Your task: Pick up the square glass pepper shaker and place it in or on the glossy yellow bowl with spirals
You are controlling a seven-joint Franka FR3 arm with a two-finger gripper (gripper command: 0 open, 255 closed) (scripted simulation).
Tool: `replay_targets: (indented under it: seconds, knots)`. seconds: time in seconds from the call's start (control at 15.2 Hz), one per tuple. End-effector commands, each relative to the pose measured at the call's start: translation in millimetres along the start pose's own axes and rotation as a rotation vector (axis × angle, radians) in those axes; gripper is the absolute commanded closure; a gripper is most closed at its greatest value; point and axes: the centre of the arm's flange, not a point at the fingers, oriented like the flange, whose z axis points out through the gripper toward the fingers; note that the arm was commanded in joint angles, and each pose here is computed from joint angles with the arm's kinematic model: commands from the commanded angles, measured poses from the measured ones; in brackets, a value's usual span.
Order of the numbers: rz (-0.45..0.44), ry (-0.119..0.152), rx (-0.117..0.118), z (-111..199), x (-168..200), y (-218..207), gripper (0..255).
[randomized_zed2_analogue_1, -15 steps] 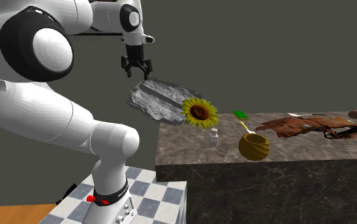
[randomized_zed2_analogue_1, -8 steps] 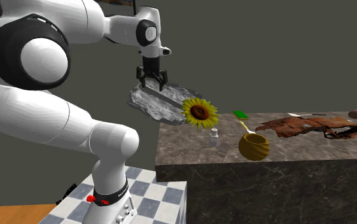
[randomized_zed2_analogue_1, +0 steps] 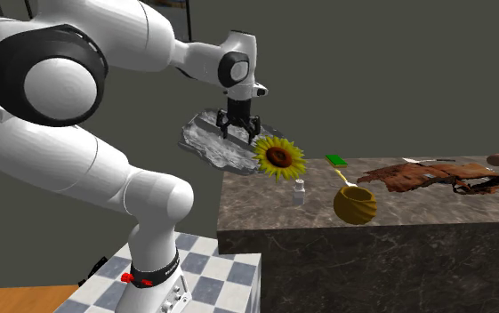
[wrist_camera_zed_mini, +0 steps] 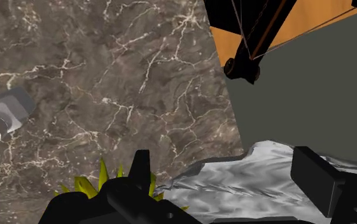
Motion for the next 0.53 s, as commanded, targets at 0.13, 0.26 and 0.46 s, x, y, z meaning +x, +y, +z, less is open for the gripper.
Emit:
replay_targets:
  seconds: [0.13, 0.26, 0.46]
  knots:
    - [-0.008, 0.008, 0.010, 24.1, -2.2, 50.2, 0]
    - [-0.012, 0.011, 0.015, 35.9, -3.2, 74.7, 0]
    - [-0.017, 0.017, 0.023, 53.9, -4.5, 111.2, 0]
